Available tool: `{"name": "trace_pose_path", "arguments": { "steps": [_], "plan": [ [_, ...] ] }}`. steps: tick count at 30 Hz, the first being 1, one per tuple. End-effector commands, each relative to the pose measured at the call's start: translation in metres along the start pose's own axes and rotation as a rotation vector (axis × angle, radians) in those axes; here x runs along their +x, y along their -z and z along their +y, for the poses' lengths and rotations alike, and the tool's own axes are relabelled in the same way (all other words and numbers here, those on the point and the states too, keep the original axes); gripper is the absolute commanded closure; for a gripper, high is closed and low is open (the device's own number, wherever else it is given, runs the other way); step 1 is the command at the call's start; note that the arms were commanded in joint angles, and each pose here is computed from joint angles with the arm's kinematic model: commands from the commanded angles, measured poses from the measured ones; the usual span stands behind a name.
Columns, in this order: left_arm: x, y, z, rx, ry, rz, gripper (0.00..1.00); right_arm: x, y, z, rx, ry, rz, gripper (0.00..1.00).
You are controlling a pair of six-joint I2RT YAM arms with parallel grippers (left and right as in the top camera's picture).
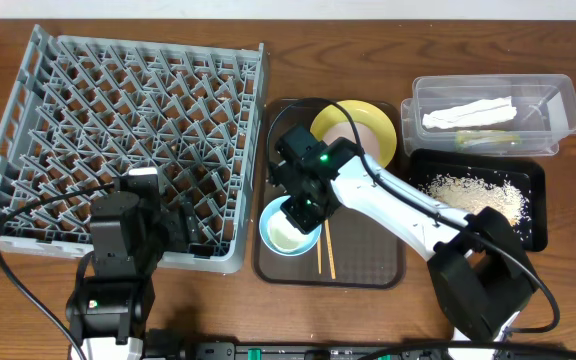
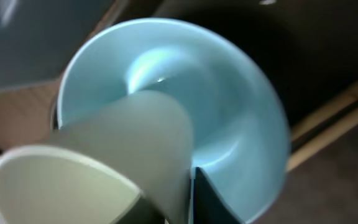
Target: Sort waste into correct bins and load items into the dishwasher
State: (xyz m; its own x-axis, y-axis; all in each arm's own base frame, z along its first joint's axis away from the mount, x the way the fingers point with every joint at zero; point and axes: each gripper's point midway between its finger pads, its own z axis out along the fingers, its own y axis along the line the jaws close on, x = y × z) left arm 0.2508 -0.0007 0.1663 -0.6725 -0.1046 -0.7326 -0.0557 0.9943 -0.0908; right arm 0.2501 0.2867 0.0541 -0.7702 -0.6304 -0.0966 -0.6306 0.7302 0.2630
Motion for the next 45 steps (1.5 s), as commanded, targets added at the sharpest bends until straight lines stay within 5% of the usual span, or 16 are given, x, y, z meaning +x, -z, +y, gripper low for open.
{"name": "trace_pose_path", "arguments": {
  "steps": [1,11,21,35,45],
  "plan": [
    [-0.008,0.004,-0.002,0.009,0.000,-0.020,0.14,-0.010,0.013,-0.009,0.040,-0.026,-0.047,0.99],
    [-0.010,0.004,-0.005,0.027,0.005,-0.028,0.14,-0.051,0.140,-0.040,0.034,-0.104,-0.389,0.99],
    [-0.055,0.024,-0.081,0.484,0.066,-0.171,0.14,-0.074,0.193,-0.060,-0.293,-0.219,-0.592,0.99],
    [-0.094,0.079,-0.154,1.073,0.010,-0.243,0.14,-0.074,0.242,0.019,-0.796,0.039,-0.641,0.99],
    [-0.110,0.105,-0.163,1.182,0.006,-0.293,0.14,-0.064,0.255,0.050,-0.950,0.129,-0.605,0.99]
  ]
}}
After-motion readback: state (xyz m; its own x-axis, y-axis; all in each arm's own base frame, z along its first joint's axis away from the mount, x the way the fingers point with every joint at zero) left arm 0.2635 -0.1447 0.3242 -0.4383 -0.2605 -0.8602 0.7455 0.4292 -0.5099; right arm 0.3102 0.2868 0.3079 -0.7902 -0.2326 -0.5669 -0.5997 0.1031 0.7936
